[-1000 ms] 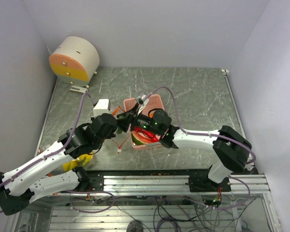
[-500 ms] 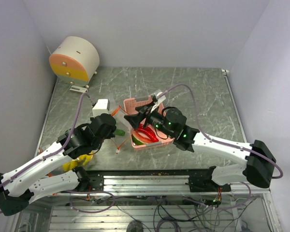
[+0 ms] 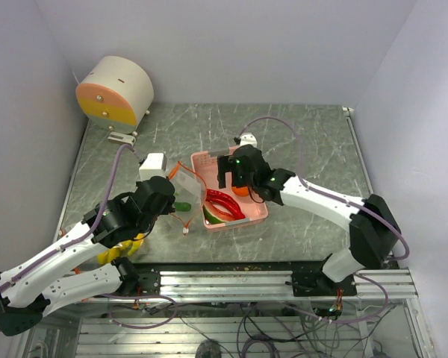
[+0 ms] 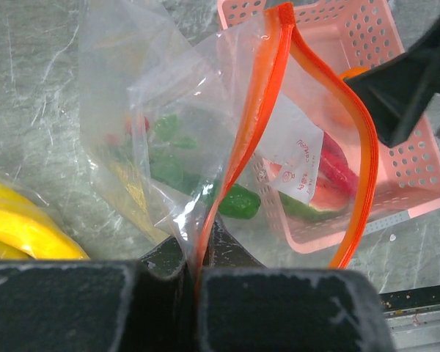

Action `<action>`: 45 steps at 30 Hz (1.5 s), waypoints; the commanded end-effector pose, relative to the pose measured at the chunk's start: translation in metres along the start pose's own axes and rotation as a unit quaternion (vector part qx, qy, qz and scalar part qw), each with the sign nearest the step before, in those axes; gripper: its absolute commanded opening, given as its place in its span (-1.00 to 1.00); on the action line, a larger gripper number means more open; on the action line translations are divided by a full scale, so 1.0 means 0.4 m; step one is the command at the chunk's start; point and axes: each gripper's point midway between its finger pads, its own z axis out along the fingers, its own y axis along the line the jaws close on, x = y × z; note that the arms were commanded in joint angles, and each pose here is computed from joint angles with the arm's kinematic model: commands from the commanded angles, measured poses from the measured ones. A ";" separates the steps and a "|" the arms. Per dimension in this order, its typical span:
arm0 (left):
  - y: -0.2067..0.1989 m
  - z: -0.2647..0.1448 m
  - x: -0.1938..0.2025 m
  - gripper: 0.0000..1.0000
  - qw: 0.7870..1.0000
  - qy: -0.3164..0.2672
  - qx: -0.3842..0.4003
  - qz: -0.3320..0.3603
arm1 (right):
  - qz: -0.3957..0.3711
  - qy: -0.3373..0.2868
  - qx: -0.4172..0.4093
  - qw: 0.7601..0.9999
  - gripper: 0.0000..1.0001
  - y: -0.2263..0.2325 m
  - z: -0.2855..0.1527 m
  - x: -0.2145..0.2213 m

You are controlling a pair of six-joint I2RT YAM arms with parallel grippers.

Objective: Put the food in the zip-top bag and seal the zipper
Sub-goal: Pick up the fake fruit from the bin.

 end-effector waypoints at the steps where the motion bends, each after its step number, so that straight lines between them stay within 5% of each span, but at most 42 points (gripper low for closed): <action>1: 0.008 -0.010 -0.018 -0.86 1.000 -0.012 -0.002 0.004 | 0.004 0.057 0.047 0.997 1.00 -0.037 0.044 0.047; 16: 0.034 -0.015 -0.007 -0.86 1.000 -0.012 -0.017 0.007 | -0.031 0.149 0.129 0.980 1.00 -0.119 0.153 0.207; 28: 0.039 -0.014 0.003 -0.86 1.000 -0.010 -0.018 0.002 | -0.039 0.121 0.128 0.984 0.99 -0.113 0.062 0.134; 45: 0.051 -0.027 0.004 -0.86 1.000 -0.019 -0.008 -0.003 | -0.056 0.161 0.171 0.970 0.96 -0.156 0.089 0.217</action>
